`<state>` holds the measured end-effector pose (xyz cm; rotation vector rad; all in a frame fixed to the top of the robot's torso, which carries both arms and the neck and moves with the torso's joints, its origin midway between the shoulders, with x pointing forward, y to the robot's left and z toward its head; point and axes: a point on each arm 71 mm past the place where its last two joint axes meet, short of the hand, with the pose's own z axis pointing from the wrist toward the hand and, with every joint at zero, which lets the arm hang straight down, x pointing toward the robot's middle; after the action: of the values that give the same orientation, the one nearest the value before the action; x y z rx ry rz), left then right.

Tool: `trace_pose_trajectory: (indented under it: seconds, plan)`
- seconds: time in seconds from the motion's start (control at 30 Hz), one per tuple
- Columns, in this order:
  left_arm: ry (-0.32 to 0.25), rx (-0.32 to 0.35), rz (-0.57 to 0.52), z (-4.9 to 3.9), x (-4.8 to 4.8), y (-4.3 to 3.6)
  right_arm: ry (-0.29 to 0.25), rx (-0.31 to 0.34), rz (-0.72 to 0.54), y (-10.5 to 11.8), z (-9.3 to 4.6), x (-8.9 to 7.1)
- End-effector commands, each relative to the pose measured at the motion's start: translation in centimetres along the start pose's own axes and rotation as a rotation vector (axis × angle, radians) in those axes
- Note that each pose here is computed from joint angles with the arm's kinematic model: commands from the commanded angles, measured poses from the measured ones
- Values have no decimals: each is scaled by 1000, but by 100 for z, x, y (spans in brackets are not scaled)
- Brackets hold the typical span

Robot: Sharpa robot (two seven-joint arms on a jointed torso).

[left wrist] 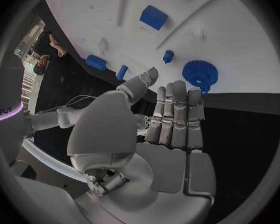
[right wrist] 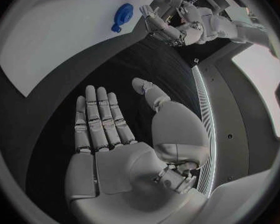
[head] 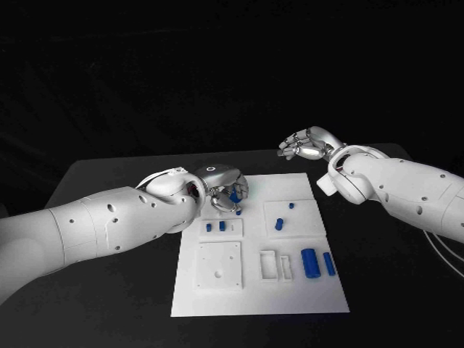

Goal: Assemble the parts on the task board

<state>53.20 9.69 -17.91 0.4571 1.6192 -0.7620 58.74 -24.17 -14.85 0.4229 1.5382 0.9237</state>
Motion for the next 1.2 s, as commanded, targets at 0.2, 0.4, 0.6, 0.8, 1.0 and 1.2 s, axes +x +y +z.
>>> trace_pose_trajectory:
  seconds: [0.2,0.4,0.6,0.8,1.0,1.2]
  plan:
    - [84,23,105,45,117,-33,8,-7,4,11,-4,7]
    - [115,17,109,45,162,-31,8,-6,4,9,-7,3]
    - [120,11,117,61,207,-24,10,-8,5,16,-7,10]
    - [117,-6,118,65,231,15,7,-12,4,21,-7,10]
    - [123,-22,119,73,246,53,9,-12,5,24,-5,15]
    - [131,-30,114,81,266,73,10,-13,5,26,-3,17]
